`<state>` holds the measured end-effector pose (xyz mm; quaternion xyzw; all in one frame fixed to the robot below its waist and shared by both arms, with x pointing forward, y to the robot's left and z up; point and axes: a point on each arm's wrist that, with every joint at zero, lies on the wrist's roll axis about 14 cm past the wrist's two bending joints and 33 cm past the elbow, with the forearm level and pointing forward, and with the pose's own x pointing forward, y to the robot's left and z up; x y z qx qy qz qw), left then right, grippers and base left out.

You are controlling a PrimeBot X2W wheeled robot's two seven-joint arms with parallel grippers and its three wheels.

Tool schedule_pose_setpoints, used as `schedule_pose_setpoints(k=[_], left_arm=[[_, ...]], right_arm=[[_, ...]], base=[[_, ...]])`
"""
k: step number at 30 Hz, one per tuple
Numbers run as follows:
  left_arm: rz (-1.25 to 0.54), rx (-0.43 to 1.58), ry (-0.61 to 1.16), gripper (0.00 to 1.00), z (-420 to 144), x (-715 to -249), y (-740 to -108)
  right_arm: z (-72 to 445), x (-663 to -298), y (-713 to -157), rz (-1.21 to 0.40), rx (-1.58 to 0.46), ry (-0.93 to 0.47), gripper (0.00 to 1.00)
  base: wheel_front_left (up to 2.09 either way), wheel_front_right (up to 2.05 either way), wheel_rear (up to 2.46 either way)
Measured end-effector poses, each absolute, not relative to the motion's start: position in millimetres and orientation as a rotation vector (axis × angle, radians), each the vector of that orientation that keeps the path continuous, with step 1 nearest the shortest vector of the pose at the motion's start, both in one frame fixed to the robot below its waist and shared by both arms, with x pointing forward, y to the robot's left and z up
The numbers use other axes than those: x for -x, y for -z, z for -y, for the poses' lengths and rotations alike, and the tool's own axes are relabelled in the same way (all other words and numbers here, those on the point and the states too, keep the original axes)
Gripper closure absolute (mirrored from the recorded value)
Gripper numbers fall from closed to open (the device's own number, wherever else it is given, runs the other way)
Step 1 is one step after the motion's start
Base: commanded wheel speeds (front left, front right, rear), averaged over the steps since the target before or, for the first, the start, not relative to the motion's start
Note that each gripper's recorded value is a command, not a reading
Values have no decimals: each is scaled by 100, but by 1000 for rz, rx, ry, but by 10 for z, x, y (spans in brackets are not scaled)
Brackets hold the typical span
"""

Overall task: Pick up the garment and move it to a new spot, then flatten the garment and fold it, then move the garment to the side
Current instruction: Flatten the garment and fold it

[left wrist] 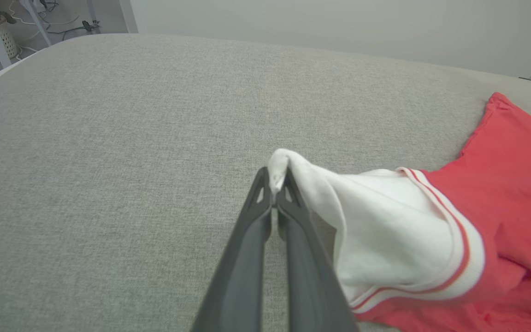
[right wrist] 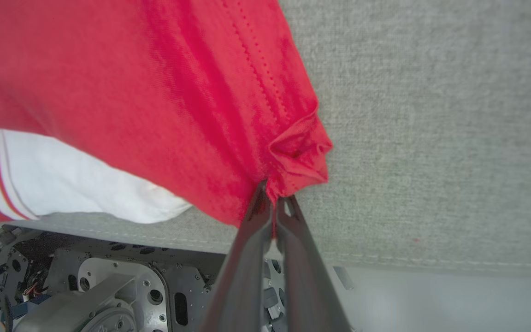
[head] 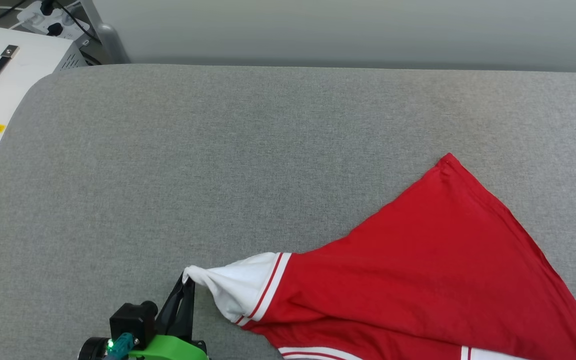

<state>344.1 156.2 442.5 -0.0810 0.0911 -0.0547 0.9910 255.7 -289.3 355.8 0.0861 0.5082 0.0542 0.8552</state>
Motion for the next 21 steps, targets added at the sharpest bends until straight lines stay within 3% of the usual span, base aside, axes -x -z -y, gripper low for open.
schedule_pose_setpoints(k=[1,2,3,7,16,21], left_arm=[[-186,163,109,100,-1564,-3441,-4416],[-188,162,108,100,-1566,-3440,-4410],[-189,162,109,100,-1564,-3439,-4407],[-185,161,109,100,-1564,-3439,-4418],[-179,161,113,100,-1551,-3445,-4439],[-163,156,116,100,-1551,-3538,-4476]], right_arm=[[2901,-2562,-3553,-1066,-177,-108,100],[2910,-2587,-3564,-1053,-175,-102,84],[2914,-2613,-3577,-1039,-177,-96,0],[2941,-2800,-3743,-949,-157,-92,0],[2878,-3753,-4729,-612,23,-177,0],[2651,-4161,-5027,-554,100,-254,0]], base=[[0,0,0],[0,0,0],[0,0,0],[0,0,0],[0,0,0],[0,0,0]])
